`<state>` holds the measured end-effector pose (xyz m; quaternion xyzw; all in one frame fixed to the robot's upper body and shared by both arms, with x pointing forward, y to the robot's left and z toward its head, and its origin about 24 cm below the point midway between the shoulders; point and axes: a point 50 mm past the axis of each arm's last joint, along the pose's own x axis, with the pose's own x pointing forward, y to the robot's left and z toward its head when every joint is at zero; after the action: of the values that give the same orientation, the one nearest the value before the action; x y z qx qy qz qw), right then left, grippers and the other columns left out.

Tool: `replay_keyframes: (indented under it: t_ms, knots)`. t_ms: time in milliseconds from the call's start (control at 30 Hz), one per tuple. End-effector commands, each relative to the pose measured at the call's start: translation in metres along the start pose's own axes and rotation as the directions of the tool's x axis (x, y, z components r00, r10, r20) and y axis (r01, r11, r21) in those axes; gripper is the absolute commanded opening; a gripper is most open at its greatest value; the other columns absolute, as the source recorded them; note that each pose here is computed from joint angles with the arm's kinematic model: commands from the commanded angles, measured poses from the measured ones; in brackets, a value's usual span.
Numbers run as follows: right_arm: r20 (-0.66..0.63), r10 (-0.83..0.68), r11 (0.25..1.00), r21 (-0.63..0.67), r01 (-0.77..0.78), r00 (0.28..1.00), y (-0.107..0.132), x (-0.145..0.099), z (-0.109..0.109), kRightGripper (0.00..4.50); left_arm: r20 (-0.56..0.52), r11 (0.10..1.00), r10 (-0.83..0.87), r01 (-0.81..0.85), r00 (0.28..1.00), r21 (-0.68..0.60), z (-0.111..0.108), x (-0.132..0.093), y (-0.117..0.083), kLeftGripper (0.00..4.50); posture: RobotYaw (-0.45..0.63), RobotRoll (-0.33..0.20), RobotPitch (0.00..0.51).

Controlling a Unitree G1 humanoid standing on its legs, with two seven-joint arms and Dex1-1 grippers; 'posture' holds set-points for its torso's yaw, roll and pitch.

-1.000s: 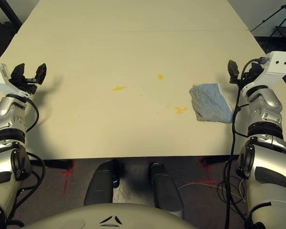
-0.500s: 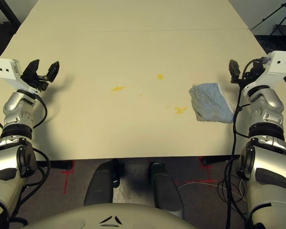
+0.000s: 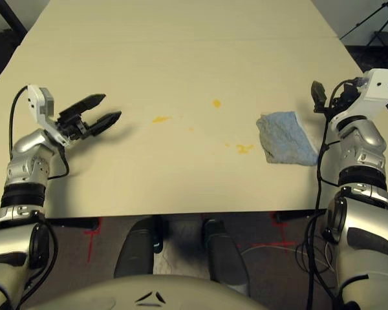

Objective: Wipe the water off the table with a rag.

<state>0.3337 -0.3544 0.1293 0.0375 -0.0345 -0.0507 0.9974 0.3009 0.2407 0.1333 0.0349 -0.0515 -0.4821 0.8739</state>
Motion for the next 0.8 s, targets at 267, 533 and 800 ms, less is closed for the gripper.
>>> replay_keyframes:
  t_ms: [267, 533, 800]
  knots:
    - [-0.13, 0.11, 0.991, 0.085, -0.099, 0.985, -0.031, -0.015, 0.018, 4.47, -0.06, 0.988, -0.147, 0.149, 0.987, 0.03, -0.006, -0.003, -0.023, 4.5, 0.19, 0.0, 0.186]
    - [-0.305, 0.233, 0.969, 0.156, -0.193, 0.923, -0.055, -0.042, 0.031, 4.47, -0.054, 0.987, -0.154, 0.157, 0.987, 0.047, -0.013, 0.002, -0.026, 4.5, 0.16, 0.0, 0.193]
    - [-0.406, 0.397, 0.912, 0.274, -0.305, 0.823, -0.038, -0.056, 0.012, 4.47, -0.045, 0.986, -0.155, 0.158, 0.987, 0.057, -0.014, 0.005, -0.023, 4.5, 0.15, 0.0, 0.198]
